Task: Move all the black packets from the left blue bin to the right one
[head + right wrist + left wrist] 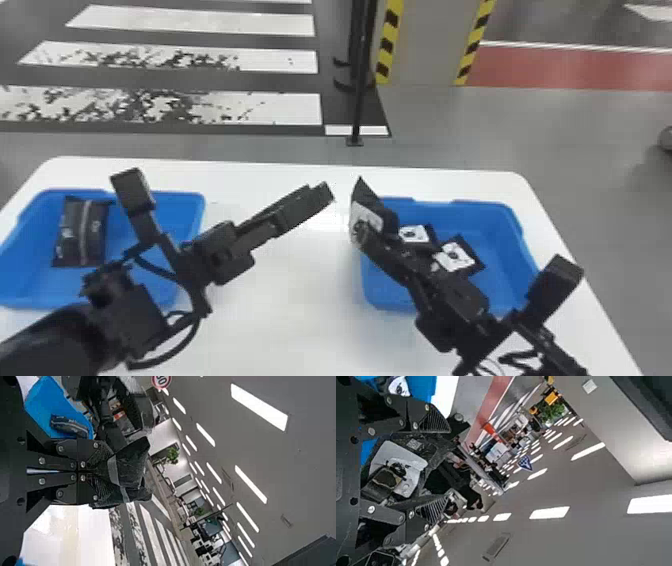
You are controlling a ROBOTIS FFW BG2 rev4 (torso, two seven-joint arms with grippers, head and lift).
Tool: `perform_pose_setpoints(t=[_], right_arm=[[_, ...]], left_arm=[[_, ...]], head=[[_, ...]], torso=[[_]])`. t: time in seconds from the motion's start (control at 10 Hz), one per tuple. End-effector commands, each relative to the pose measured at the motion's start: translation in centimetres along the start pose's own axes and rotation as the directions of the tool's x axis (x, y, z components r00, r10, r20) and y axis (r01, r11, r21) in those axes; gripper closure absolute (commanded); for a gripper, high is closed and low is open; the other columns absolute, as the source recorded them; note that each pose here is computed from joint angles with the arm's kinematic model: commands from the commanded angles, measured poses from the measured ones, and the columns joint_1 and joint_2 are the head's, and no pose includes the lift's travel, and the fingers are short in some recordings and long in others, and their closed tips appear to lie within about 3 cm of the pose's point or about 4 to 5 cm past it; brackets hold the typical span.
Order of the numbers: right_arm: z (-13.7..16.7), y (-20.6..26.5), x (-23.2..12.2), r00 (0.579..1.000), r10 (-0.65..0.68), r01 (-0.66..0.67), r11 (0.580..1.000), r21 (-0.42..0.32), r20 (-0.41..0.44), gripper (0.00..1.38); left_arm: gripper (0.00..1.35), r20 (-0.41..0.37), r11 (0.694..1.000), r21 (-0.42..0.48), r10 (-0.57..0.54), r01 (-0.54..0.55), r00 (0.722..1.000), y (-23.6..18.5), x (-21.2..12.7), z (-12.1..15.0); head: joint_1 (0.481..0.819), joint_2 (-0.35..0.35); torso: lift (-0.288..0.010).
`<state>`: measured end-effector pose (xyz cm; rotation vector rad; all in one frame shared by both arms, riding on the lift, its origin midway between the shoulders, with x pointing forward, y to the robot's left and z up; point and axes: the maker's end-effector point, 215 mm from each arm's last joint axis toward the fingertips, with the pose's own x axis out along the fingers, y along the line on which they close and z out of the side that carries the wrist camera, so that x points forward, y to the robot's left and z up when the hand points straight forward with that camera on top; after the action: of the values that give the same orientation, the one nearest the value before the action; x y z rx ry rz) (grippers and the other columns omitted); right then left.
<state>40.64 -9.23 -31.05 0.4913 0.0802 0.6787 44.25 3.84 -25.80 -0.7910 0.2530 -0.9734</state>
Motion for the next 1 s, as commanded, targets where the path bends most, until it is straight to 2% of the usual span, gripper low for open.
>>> perform_pose_setpoints(t=[0.0,0.2,0.3,0.4,0.5,0.6,0.7,0.8,0.9], right_arm=[[0.1,-4.0,-1.2,0.997,-0.079,0.078,0.996,-0.047,-0.021,1.27],[-0.3,-11.1,-2.7,0.977,-0.201,0.193,0.975,-0.105,-0.071,1.27],[-0.5,-14.7,-3.4,0.964,-0.254,0.246,0.964,-0.099,-0.08,1.27],[0.3,-18.1,-4.2,0.946,-0.314,0.301,0.943,-0.139,-0.082,1.27],[0.3,-20.4,-4.6,0.935,-0.346,0.334,0.934,-0.127,-0.08,1.13],[0.6,-21.6,-5.3,0.926,-0.37,0.36,0.925,-0.122,-0.071,0.75],[1.3,-22.0,-6.2,0.921,-0.387,0.376,0.914,-0.155,-0.046,0.3],[2.1,-21.4,-7.3,0.915,-0.402,0.392,0.901,-0.187,-0.018,0.07],[2.8,-19.9,-8.5,0.906,-0.422,0.414,0.885,-0.214,0.009,0.11]], left_arm=[[0.15,0.059,0.998,0.028,0.046,-0.048,0.997,1.2,-2.8,2.0],[0.16,0.098,0.992,0.037,0.12,-0.124,0.988,2.7,-6.8,2.9],[0.16,0.114,0.988,0.039,0.146,-0.151,0.983,3.3,-8.0,3.1],[0.15,0.133,0.983,0.051,0.17,-0.178,0.976,3.7,-9.2,3.7],[0.16,0.148,0.971,0.083,0.209,-0.223,0.967,4.5,-10.7,4.3],[0.16,0.157,0.959,0.109,0.242,-0.26,0.958,5.2,-11.8,4.8],[0.16,0.163,0.953,0.114,0.262,-0.282,0.951,5.6,-12.7,5.1],[0.16,0.165,0.939,0.132,0.294,-0.317,0.941,6.4,-13.6,5.5],[0.16,0.17,0.924,0.15,0.327,-0.353,0.929,7.3,-14.7,6.0]], head=[[0.695,-0.072],[0.695,-0.069],[0.695,-0.076],[0.695,-0.088],[0.695,-0.099],[0.695,-0.115],[0.695,-0.117],[0.695,-0.119],[0.695,-0.12]], torso=[[-0.15],[-0.15],[-0.15],[-0.15],[-0.15],[-0.15],[-0.15],[-0.15],[-0.15]])
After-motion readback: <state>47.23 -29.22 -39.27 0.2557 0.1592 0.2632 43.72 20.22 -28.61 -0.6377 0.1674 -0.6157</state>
